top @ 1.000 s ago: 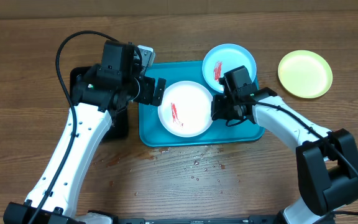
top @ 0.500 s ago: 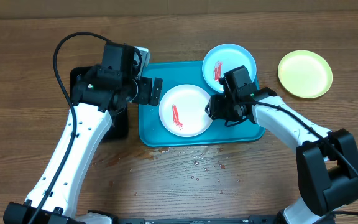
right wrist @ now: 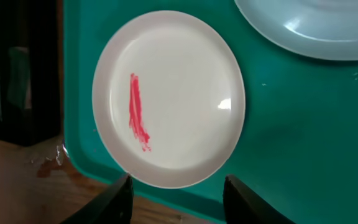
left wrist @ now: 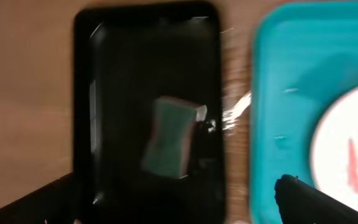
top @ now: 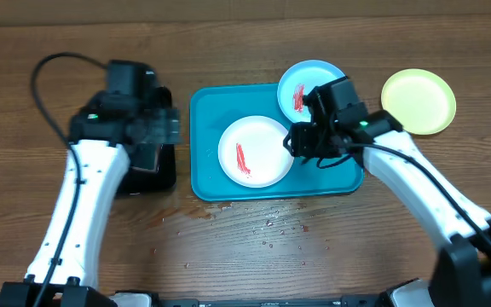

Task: Clean dirty plates on tray and stack at the side
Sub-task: 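Reach the left gripper into the black tray and grasp the green sponge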

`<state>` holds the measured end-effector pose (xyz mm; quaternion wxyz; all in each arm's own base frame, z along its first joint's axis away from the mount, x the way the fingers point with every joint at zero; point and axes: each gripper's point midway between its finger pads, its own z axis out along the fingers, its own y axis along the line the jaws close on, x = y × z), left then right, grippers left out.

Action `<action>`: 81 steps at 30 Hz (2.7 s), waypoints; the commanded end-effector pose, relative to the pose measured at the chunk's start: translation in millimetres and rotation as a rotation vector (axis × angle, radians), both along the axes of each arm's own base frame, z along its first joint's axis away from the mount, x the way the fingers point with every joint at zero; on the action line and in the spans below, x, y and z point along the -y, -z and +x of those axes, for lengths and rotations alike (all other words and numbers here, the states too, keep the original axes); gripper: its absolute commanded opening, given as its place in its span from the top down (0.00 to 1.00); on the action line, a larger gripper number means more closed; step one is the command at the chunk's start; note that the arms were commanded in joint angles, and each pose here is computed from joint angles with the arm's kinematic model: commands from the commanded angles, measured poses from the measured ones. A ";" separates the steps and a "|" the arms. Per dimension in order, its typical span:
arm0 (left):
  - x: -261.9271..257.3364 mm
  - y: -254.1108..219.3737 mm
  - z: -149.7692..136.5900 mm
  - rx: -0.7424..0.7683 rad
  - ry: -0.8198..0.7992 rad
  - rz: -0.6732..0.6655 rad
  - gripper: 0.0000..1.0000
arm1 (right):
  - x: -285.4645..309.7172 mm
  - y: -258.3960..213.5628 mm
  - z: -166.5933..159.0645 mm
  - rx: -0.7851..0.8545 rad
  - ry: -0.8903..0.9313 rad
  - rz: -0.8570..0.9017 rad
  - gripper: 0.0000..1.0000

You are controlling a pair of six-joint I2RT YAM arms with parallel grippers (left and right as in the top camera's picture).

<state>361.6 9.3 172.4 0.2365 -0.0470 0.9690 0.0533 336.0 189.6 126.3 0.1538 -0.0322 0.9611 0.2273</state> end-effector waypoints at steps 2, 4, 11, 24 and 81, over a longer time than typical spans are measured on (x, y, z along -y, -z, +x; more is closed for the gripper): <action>-23.4 39.0 -24.0 -0.076 -0.092 -0.056 0.02 | 6.9 -22.2 0.2 0.080 -0.031 -0.039 0.52; -27.1 59.9 -33.7 -0.103 -0.137 -0.070 0.03 | 7.6 -24.4 -1.6 0.081 -0.031 -0.038 0.52; -24.3 103.9 -41.0 -0.086 -0.169 -0.088 0.06 | 8.0 -24.7 -2.4 0.078 -0.031 -0.040 0.52; -24.7 112.2 -4.5 0.064 -0.153 -0.098 0.23 | 10.4 -21.2 -8.7 0.046 -0.029 -0.050 0.52; -14.6 176.9 4.2 -0.041 -0.132 -0.151 0.96 | 11.9 -19.0 -12.9 0.025 -0.027 -0.055 0.00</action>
